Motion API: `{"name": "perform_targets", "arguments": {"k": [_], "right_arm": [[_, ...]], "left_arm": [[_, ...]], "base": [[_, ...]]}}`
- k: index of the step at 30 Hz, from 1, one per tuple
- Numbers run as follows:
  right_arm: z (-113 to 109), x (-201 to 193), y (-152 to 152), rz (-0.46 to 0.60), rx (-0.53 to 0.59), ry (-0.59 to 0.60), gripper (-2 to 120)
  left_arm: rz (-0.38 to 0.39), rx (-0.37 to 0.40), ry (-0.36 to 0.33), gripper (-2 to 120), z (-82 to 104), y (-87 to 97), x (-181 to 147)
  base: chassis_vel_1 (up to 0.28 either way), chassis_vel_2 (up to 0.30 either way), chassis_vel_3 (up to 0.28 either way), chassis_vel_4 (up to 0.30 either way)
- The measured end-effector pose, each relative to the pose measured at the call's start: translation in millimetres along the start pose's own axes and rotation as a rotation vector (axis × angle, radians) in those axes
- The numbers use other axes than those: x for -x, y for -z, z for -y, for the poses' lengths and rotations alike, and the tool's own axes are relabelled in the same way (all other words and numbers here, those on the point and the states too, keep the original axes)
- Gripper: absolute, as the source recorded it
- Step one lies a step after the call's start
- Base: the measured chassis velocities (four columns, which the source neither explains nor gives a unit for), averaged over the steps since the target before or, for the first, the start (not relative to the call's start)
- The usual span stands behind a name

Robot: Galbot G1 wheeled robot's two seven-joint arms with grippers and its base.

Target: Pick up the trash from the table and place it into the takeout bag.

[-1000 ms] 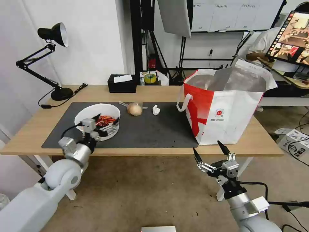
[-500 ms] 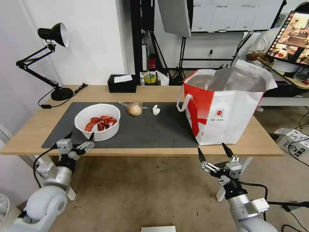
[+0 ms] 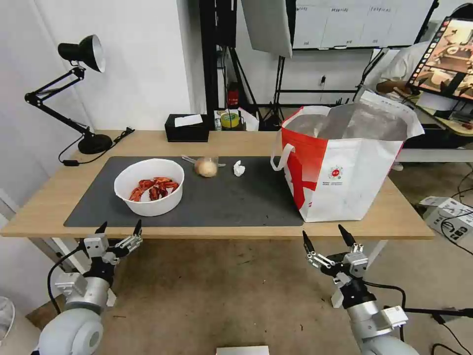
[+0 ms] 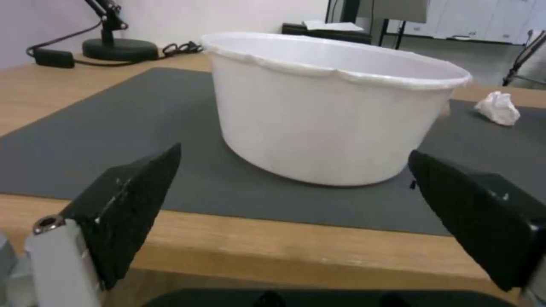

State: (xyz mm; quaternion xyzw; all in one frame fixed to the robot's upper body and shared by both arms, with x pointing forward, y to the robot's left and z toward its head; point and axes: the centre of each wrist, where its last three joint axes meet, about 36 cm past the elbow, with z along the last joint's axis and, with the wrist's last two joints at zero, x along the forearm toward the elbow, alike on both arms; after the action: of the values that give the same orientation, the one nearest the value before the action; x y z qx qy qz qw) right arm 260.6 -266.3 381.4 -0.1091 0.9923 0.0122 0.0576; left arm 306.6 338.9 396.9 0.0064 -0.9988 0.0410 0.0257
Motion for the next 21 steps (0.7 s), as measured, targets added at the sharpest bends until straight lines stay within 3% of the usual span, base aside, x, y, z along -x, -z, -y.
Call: {"name": "perform_targets", "arguments": {"k": [21], "right_arm": [[-5.5, 16.9, 5.2, 0.006, 0.020, 0.049, 100]], "left_arm": [[-0.008, 0.002, -0.036, 100, -0.2, -5.5, 0.2]], "base": [[0.000, 0.000, 0.000, 0.000]]}}
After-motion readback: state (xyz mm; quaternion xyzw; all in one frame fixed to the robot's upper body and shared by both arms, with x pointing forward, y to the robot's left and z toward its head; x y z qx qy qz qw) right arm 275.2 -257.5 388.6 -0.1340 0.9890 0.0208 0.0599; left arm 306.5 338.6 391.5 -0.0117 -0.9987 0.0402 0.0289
